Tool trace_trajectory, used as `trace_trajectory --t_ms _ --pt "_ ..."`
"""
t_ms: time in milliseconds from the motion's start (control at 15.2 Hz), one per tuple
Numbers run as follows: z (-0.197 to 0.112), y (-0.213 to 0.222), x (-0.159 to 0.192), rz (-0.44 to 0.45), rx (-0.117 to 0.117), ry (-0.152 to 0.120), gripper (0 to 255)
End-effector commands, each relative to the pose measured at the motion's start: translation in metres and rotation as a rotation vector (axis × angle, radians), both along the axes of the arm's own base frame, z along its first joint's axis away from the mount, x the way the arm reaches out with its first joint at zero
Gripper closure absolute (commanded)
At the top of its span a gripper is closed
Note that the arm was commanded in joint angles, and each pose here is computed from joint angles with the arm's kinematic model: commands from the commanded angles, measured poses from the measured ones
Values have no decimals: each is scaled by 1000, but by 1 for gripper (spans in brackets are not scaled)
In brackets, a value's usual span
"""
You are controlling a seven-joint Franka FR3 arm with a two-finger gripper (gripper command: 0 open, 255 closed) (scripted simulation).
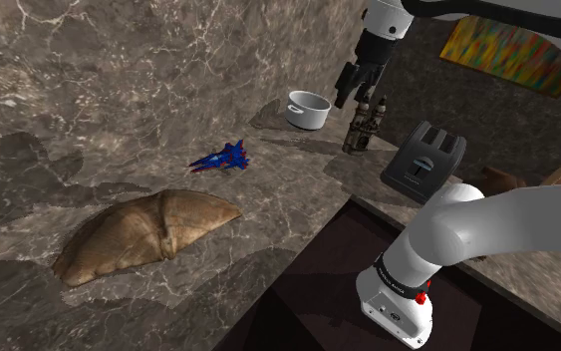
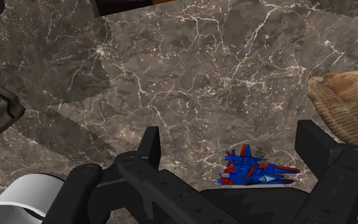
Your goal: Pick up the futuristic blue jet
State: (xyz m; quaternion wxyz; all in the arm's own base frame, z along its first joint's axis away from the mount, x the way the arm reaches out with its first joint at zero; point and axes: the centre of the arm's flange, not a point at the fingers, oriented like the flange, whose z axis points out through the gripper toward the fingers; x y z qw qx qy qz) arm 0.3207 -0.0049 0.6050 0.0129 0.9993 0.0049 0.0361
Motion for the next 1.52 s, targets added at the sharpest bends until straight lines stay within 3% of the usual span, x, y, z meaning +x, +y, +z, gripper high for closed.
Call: trace_trajectory --t_ms 0,1452 --pt "0 0 0 0 0 0 0" --pt "-224 77 178 -24 -60 36 0"
